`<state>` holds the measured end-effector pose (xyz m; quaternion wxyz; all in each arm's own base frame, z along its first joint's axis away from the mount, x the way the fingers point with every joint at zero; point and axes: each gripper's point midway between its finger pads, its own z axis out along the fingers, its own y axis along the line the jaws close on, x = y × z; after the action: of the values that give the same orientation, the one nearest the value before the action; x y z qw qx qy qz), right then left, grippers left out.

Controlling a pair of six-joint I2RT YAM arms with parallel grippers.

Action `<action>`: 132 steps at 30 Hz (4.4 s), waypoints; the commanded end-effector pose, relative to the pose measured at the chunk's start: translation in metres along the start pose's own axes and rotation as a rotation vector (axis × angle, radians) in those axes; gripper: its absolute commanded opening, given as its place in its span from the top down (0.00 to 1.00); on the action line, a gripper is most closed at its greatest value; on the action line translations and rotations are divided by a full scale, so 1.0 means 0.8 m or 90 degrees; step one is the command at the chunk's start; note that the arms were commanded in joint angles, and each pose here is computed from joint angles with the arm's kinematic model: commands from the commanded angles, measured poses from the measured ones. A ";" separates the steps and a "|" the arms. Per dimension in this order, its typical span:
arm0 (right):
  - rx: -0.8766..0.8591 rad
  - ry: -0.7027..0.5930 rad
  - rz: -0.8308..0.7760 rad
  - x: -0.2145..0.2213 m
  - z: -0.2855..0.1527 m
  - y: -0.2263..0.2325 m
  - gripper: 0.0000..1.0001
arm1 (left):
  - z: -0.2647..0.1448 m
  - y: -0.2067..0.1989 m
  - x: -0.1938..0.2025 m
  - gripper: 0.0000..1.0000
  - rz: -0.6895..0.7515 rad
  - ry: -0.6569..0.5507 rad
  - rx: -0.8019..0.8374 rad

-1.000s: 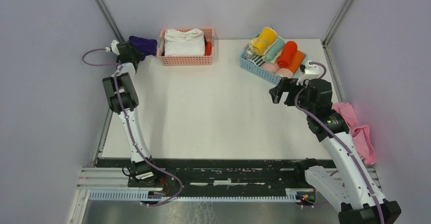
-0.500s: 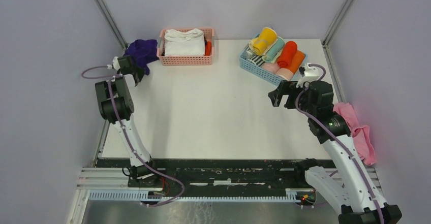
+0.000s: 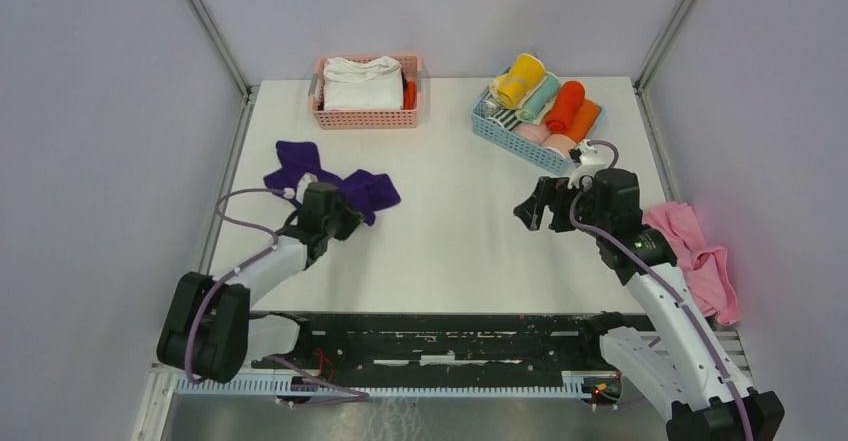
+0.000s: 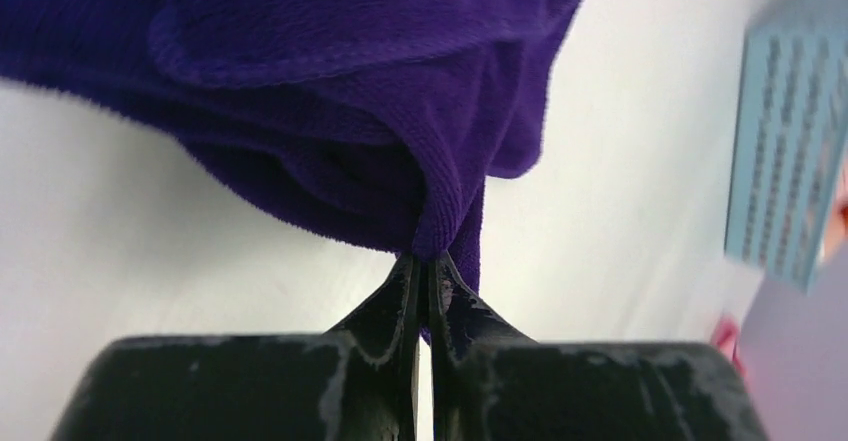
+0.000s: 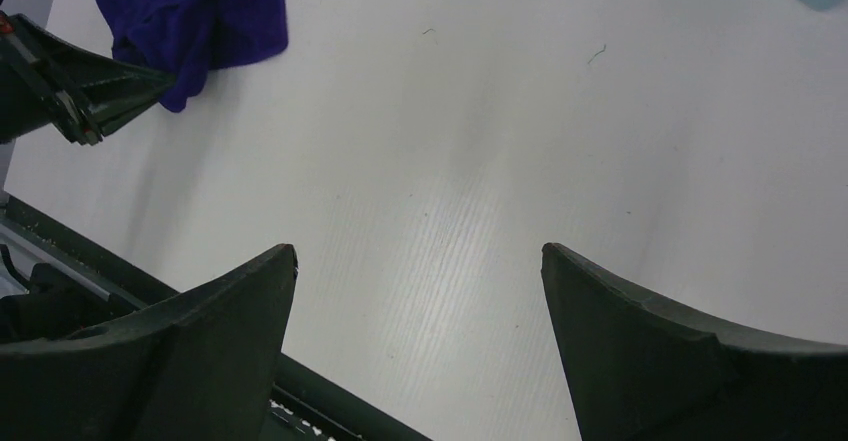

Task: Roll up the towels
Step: Move the towel to the center of the board, then flatten out the towel at the center of the board.

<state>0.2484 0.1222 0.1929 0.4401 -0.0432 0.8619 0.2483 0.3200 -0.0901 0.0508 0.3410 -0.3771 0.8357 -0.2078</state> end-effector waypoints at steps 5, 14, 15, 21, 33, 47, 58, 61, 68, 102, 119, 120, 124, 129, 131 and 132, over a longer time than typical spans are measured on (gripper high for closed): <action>-0.031 -0.013 0.009 -0.008 0.014 0.013 0.02 | -0.056 -0.121 0.152 0.77 0.124 0.102 0.170; -0.019 0.041 -0.006 0.009 0.040 0.013 0.04 | -0.085 -0.239 0.202 0.47 0.296 0.154 0.314; -0.020 0.050 -0.009 0.012 0.045 0.015 0.04 | -0.087 -0.240 0.196 0.44 0.309 0.142 0.310; -0.034 0.110 -0.044 0.033 0.084 0.038 0.08 | -0.090 -0.203 0.118 0.35 0.329 0.073 0.234; -0.105 0.135 -0.054 0.037 0.192 0.156 0.20 | -0.063 -0.054 -0.001 0.33 0.209 0.055 0.045; -0.032 0.176 0.007 0.090 0.271 0.233 0.29 | -0.003 0.014 0.056 0.35 0.115 0.160 -0.013; -0.023 0.184 -0.004 0.108 0.294 0.234 0.48 | 0.000 0.046 0.085 0.36 0.116 0.192 -0.038; -0.004 0.170 -0.027 0.096 0.283 0.224 0.61 | -0.001 0.056 0.090 0.37 0.117 0.195 -0.049; 0.099 0.140 -0.093 0.057 0.206 0.137 1.00 | -0.004 0.071 0.097 0.37 0.117 0.203 -0.065; 0.309 0.198 0.067 0.083 0.099 -0.101 0.46 | -0.065 0.100 0.000 0.39 0.087 0.109 -0.192; 0.288 0.186 0.063 0.090 0.093 -0.108 0.45 | -0.040 0.128 -0.036 0.49 0.062 0.092 -0.271; 0.287 0.185 0.063 0.090 0.093 -0.108 0.45 | -0.038 0.129 -0.034 0.51 0.063 0.099 -0.272; 0.287 0.179 0.073 0.092 0.094 -0.110 0.45 | -0.034 0.128 -0.030 0.61 0.064 0.107 -0.267; 0.293 0.179 0.090 0.092 0.102 -0.118 0.45 | -0.032 0.125 -0.034 0.80 0.068 0.099 -0.259; 0.300 0.181 0.103 0.093 0.105 -0.124 0.45 | -0.034 0.123 -0.037 0.86 0.071 0.096 -0.256; 0.302 0.183 0.108 0.093 0.107 -0.126 0.46 | -0.036 0.122 -0.038 0.88 0.072 0.091 -0.256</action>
<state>0.2806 0.0863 0.0528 0.2761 0.0804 0.9559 0.0594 0.2549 -0.0071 0.0148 0.1835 -0.3923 0.9002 -0.0448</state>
